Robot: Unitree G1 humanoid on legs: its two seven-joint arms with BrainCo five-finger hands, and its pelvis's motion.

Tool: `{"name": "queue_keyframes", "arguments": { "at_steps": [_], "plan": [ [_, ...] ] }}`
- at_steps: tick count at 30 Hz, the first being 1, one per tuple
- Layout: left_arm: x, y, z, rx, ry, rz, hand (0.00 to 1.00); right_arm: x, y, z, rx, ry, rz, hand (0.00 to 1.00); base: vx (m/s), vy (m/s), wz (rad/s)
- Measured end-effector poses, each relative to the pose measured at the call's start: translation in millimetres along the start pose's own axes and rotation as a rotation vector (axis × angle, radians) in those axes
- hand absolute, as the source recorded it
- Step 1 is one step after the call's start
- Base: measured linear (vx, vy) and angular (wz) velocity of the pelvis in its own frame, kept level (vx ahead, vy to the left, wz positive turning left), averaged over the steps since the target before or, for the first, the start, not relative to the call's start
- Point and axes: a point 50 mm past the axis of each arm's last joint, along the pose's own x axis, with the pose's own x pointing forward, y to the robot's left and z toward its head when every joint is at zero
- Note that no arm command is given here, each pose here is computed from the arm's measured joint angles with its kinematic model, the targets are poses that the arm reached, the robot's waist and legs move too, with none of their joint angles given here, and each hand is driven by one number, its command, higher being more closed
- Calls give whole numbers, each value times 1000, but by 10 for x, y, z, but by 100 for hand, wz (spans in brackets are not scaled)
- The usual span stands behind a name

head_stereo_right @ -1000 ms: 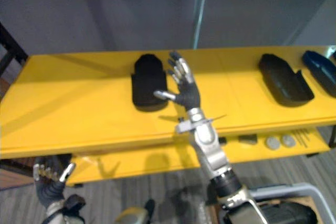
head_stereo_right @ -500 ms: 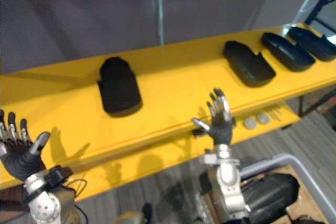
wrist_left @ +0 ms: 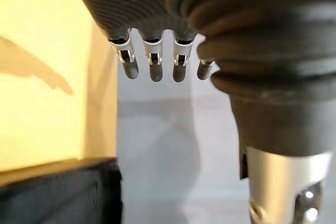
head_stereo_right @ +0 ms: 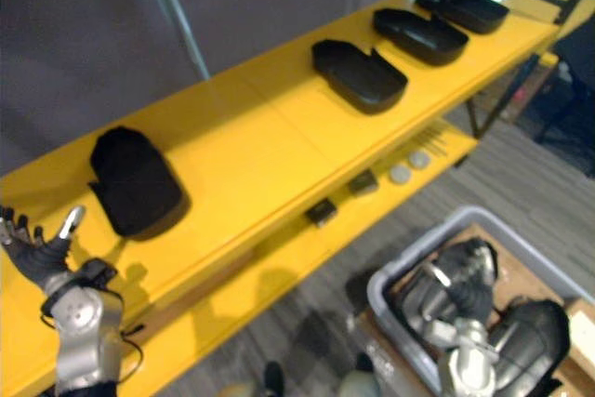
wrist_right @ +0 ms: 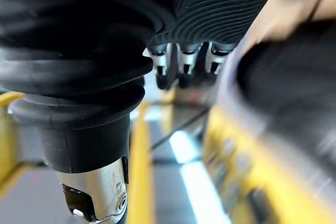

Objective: Walk over and take plastic housings, then place them on the shelf

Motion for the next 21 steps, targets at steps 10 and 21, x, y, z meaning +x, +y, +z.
{"name": "queue_keyframes", "arguments": {
  "at_steps": [10,21],
  "plan": [
    [490,193,-147,243,220,10,0,-96,-9,-140,4,77,20,0,-38,-6,-20],
    [582,-40,-31,-27,253,-161,0,-60,142,-39,26,32,75,0,-10,-6,-4]
  ]
}}
